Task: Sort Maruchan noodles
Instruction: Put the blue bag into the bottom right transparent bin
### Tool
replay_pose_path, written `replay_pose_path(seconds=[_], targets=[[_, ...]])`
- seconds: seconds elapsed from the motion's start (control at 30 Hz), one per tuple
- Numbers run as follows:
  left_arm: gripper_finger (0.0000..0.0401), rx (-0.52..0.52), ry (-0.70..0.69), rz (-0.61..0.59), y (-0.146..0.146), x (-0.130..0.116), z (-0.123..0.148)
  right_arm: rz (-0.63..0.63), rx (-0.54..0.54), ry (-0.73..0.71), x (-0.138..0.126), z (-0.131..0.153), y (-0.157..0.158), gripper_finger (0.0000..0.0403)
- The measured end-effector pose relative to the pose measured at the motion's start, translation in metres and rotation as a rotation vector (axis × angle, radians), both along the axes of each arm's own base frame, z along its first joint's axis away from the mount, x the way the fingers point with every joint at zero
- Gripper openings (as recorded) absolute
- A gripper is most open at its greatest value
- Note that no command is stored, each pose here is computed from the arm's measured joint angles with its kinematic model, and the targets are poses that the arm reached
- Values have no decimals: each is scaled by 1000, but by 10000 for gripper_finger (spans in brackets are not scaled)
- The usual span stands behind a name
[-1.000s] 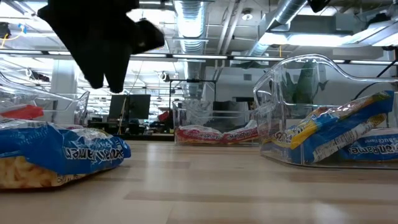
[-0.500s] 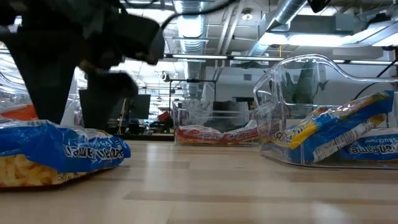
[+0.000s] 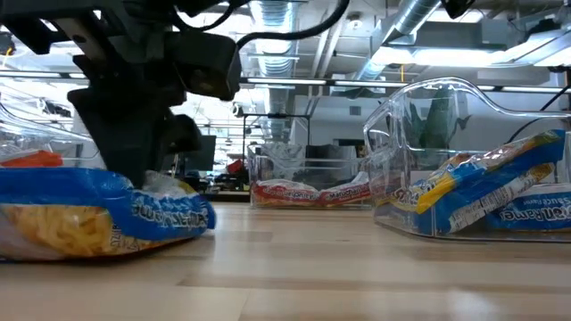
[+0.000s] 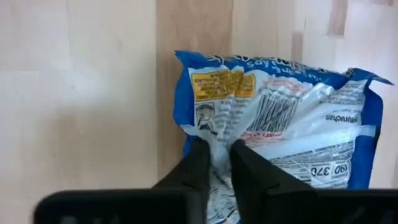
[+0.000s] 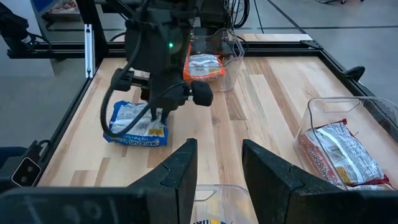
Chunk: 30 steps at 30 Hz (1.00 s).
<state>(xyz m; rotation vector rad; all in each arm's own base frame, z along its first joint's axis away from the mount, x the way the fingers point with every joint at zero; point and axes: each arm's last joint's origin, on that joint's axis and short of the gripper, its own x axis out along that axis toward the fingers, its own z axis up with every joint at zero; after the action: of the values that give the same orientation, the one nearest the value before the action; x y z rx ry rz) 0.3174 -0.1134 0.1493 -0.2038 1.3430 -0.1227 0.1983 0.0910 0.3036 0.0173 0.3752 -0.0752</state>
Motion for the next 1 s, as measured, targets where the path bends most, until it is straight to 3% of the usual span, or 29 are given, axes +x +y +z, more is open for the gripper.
replay_pose_path(seconds=[0.17,0.27,0.43,0.6,0.87,1.0], targets=[[3,61,-1,-14,1,2,16,0,0,0,0,0,0,152],[0,144,-25,-19,5,1,46,0,1,0,0,0,0,152],[1,245,-213,-5,10,-2,109,0,2,-2,0,0,0,152],[1,373,-524,-8,13,5,150,2,17,-40,2,4,1,152],[1,465,-857,-131,25,47,146,61,-29,-234,-3,35,3,152],[0,433,-1012,-185,34,74,135,88,-34,-354,-12,57,3,152]])
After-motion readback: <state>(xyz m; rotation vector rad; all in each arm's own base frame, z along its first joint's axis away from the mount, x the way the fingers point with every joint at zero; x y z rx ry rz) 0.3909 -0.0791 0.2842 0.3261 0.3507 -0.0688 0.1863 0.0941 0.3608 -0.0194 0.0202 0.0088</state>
